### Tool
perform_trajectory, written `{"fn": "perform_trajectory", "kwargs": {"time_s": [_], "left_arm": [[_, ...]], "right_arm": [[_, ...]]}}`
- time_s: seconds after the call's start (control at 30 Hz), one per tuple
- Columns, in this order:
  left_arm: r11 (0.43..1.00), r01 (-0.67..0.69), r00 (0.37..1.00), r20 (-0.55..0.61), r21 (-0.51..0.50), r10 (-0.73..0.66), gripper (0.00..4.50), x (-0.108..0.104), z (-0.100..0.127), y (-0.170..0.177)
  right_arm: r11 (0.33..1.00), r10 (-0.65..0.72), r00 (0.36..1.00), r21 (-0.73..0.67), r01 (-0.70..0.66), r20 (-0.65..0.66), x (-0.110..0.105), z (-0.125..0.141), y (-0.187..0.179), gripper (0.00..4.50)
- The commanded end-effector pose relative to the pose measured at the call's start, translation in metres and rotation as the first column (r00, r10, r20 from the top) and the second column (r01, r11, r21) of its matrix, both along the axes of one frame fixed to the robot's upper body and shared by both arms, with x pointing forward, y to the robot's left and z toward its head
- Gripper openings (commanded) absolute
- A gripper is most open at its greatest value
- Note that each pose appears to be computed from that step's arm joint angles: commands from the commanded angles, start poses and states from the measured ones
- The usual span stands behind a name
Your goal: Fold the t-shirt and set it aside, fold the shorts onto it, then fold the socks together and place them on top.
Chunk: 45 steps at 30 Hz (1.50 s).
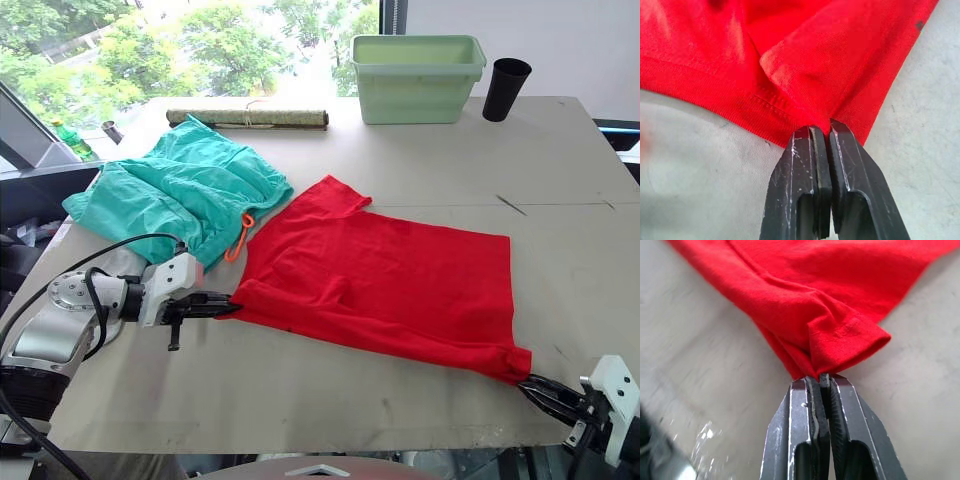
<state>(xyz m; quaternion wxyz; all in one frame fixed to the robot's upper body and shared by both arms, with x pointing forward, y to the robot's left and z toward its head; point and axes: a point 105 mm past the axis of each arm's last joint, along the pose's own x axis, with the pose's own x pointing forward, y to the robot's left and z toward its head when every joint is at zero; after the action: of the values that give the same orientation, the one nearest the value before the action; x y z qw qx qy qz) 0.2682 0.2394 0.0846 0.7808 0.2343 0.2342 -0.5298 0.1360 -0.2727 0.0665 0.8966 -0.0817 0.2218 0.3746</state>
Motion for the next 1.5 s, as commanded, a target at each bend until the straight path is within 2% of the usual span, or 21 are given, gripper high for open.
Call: {"fn": "perform_trajectory", "kwargs": {"time_s": [0.03,0.13,0.2,0.43,0.53,0.6,0.7,0.8,0.93,1.1,1.23,1.3,1.4,1.5], "left_arm": [[0.999,-0.033,0.997,-0.068,0.024,0.035,0.06,-0.007,-0.014,0.007],[0.999,-0.046,0.995,-0.088,0.013,0.047,0.06,-0.009,-0.014,0.011],[0.999,-0.034,0.992,-0.125,0.011,0.035,0.06,-0.016,-0.015,0.012],[1.000,-0.004,0.974,-0.225,0.031,0.011,0.06,-0.043,-0.024,0.016],[0.999,-0.014,0.970,-0.240,0.042,0.024,0.06,-0.049,-0.025,0.016],[0.999,-0.001,0.963,-0.270,0.045,0.013,0.06,-0.057,-0.026,0.016],[0.998,-0.012,0.958,-0.287,0.055,0.027,0.00,-0.065,-0.029,0.017],[0.997,-0.036,0.944,-0.324,0.061,0.054,0.00,-0.073,-0.034,0.017],[0.996,-0.045,0.908,-0.412,0.081,0.074,0.00,-0.090,-0.037,0.017],[0.995,-0.050,0.878,-0.471,0.088,0.086,0.00,-0.111,-0.041,0.013],[0.993,-0.061,0.862,-0.496,0.102,0.104,0.00,-0.124,-0.043,0.013],[0.992,-0.065,0.856,-0.504,0.112,0.113,0.00,-0.128,-0.043,0.015],[0.993,-0.049,0.859,-0.502,0.111,0.099,0.00,-0.134,-0.040,0.017],[0.996,-0.041,0.865,-0.495,0.084,0.078,0.00,-0.137,-0.032,0.019]], "right_arm": [[0.974,0.177,0.977,-0.167,-0.155,0.122,0.002,0.016,-0.008,0.00],[0.886,0.385,0.904,-0.349,-0.306,0.185,0.001,0.015,-0.009,0.00],[0.842,0.451,0.873,-0.415,-0.346,0.186,-0.001,0.011,-0.010,0.00],[0.779,0.554,0.804,-0.475,-0.409,0.216,-0.001,0.004,0.008,0.00],[0.769,0.558,0.799,-0.500,-0.398,0.223,0.001,0.003,0.007,0.00],[0.783,0.525,0.818,-0.512,-0.355,0.235,0.007,0.005,0.001,0.00],[0.799,0.478,0.852,-0.509,-0.320,0.215,0.011,0.007,-0.008,0.95],[0.822,0.432,0.883,-0.484,-0.301,0.184,0.011,0.012,-0.018,2.50],[0.845,0.392,0.910,-0.442,-0.300,0.132,0.007,0.019,-0.024,4.34],[0.889,0.335,0.934,-0.371,-0.268,0.127,0.010,0.031,-0.026,4.43],[0.967,0.216,0.957,-0.175,-0.184,0.192,0.027,0.047,-0.005,4.43],[0.978,0.196,0.962,-0.107,-0.178,0.191,0.031,0.047,0.007,4.43],[0.977,0.206,0.959,-0.086,-0.193,0.193,0.035,0.041,0.019,4.43],[0.987,0.160,0.970,-0.038,-0.155,0.184,0.038,0.037,0.023,4.43]]}}
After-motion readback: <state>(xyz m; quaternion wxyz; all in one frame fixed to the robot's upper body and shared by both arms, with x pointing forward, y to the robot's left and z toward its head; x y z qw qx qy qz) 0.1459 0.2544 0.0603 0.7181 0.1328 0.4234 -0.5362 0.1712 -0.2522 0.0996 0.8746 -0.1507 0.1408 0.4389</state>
